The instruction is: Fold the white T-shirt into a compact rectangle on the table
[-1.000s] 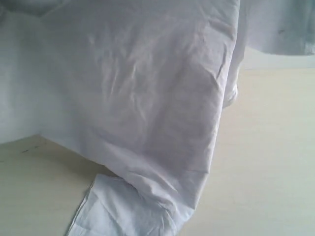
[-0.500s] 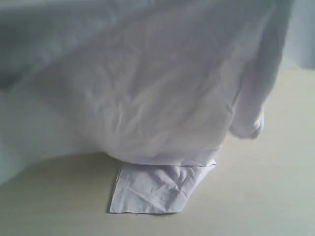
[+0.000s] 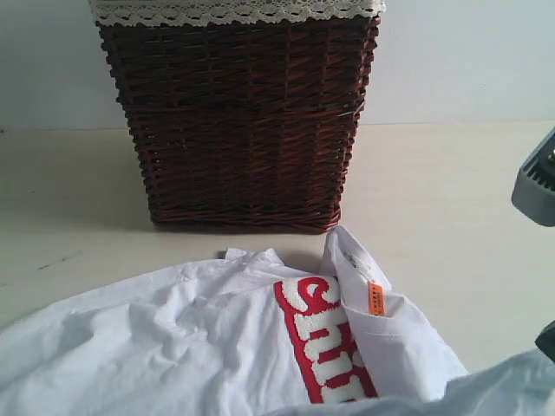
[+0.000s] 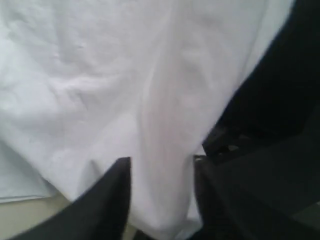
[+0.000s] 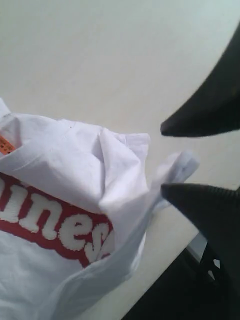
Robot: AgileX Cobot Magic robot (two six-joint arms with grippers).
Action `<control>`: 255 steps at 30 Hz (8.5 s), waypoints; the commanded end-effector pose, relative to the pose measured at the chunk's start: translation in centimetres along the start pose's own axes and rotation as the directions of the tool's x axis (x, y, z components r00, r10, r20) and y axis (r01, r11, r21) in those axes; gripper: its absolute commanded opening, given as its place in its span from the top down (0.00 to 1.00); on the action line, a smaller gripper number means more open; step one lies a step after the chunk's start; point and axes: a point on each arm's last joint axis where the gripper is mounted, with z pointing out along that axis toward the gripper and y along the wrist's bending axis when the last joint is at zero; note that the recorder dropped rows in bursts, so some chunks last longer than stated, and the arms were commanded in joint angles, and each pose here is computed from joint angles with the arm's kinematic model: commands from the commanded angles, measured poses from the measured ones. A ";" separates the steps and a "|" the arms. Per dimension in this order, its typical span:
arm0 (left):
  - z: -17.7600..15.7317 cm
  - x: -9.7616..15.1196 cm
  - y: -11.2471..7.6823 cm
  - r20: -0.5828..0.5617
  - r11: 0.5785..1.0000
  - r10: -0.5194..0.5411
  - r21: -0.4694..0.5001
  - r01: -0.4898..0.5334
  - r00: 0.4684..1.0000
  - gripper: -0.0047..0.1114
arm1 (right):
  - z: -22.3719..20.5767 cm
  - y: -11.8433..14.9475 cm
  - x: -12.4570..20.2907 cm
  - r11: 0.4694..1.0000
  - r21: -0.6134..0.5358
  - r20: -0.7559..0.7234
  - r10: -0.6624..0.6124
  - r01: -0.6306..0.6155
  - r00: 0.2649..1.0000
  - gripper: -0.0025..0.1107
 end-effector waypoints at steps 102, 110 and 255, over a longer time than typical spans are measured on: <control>12.0 -8.1 0.4 -0.074 0.997 -0.010 0.077 0.016 0.997 0.49 | 11.5 -4.8 -8.3 0.922 -0.114 -0.023 -0.376 0.371 0.926 0.76; 13.5 -8.3 1.1 -0.062 0.996 -0.075 0.033 0.077 0.995 0.77 | 11.5 -4.8 -8.3 0.931 -0.114 -0.025 -0.352 0.347 0.936 0.76; 10.7 -7.9 9.9 -0.147 0.986 -0.161 0.015 0.165 0.976 0.56 | 22.3 -5.4 -6.9 0.975 0.156 -0.255 -0.113 0.156 0.960 0.98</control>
